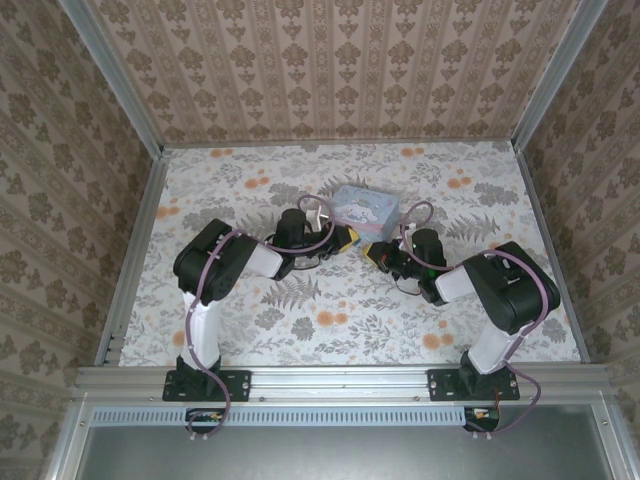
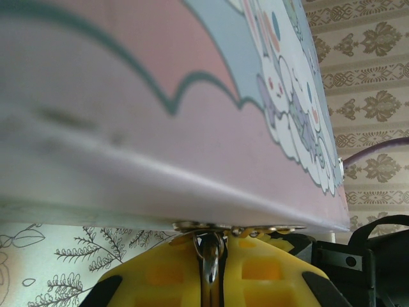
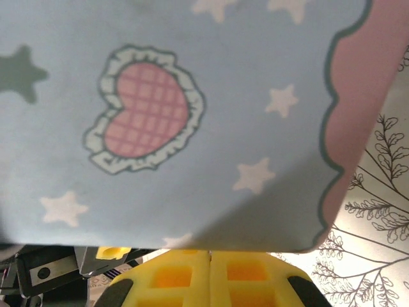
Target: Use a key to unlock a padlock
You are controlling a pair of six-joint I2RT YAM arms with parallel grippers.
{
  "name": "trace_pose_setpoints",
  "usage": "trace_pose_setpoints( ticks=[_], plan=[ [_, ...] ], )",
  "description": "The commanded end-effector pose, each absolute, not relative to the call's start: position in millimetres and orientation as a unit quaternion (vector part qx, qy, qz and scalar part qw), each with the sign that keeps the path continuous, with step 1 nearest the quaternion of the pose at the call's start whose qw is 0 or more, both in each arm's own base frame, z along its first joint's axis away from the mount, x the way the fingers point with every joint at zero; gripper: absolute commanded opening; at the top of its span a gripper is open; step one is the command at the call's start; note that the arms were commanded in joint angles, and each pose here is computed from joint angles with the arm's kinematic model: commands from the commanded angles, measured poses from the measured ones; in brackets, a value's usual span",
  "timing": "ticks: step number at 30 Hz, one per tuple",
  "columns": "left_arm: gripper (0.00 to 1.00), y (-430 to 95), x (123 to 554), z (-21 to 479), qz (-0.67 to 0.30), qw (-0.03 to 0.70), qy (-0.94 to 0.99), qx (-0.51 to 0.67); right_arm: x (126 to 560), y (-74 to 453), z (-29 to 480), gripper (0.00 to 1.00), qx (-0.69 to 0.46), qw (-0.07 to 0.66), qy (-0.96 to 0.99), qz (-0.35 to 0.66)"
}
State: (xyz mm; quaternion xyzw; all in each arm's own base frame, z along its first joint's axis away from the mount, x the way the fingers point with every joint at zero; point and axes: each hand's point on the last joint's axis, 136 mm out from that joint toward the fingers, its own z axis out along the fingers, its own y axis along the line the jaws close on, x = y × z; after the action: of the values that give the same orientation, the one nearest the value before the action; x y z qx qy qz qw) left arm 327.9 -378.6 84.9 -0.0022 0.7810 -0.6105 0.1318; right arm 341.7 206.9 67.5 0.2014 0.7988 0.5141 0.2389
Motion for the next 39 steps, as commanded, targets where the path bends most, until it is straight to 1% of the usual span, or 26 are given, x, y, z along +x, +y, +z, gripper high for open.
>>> trace_pose_setpoints(
  ticks=[1, 24, 39],
  plan=[
    [0.0, -383, 331, 96, -0.622, 0.145, 0.769, 0.012, 350, 204, 77, 0.0, 0.197, 0.257, 0.797, 0.509],
    [0.0, -383, 330, 93, -0.619, 0.144, 0.772, 0.013, 356, 205, 91, 0.0, 0.193, 0.266, 0.792, 0.514],
    [0.0, -392, 324, 104, -0.631, 0.139, 0.763, 0.017, 367, 210, 98, 0.0, 0.197, 0.272, 0.779, 0.529]
  ],
)
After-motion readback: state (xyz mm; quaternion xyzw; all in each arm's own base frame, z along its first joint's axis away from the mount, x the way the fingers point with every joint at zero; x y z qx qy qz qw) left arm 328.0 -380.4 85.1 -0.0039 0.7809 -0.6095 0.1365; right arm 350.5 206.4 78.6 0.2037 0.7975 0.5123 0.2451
